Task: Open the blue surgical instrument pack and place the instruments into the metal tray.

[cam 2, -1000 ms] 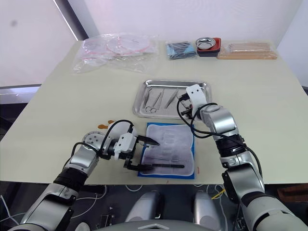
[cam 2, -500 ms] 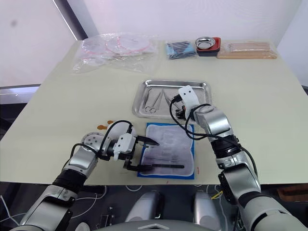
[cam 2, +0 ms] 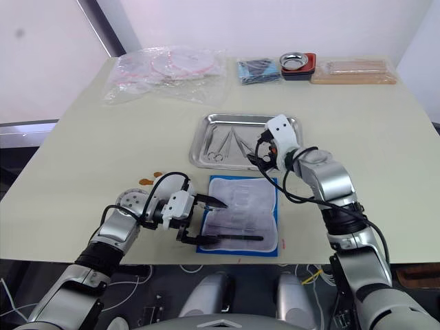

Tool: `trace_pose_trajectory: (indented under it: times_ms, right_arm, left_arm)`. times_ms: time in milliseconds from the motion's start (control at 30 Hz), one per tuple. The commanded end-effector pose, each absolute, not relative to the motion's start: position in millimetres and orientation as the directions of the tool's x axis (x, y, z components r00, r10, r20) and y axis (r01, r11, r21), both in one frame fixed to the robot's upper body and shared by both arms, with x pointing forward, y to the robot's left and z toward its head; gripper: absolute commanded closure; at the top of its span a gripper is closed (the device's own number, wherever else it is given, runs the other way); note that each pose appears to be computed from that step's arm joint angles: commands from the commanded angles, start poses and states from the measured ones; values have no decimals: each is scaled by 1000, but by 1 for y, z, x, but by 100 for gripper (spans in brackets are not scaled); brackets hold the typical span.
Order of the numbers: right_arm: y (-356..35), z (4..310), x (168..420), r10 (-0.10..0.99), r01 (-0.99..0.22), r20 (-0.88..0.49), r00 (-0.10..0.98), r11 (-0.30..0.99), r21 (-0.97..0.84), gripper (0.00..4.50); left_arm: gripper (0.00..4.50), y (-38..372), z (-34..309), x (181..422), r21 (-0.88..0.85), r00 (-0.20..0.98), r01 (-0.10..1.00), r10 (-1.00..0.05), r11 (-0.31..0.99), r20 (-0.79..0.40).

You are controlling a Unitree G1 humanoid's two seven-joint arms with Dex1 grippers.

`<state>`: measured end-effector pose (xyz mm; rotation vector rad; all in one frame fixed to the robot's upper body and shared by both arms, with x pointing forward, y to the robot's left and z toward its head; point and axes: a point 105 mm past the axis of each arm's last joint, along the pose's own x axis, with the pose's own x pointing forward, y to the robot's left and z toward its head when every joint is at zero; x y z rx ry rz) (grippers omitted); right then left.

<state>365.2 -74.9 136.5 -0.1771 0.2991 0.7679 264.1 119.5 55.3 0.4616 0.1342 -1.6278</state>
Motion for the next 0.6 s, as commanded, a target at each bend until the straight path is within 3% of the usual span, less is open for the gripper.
trace_pose_trajectory:
  times_ms: [33,433,533,600]
  right_arm:
    - [-81,156,347,741,-776,-237,628,620,-118,5]
    - [-124,153,280,886,-898,-176,428,395,-196,5]
    - [-141,166,263,926,-921,-127,356,325,-214,5]
    - [-152,165,250,940,-945,-180,291,252,-209,5]
  left_arm:
    - [0,130,22,258,81,-34,993,-879,-82,-475]
    - [0,130,19,258,75,-40,994,-880,-85,-474]
    - [0,131,18,258,75,-42,993,-879,-89,-475]
    - [0,131,18,258,75,-44,993,-879,-90,-476]
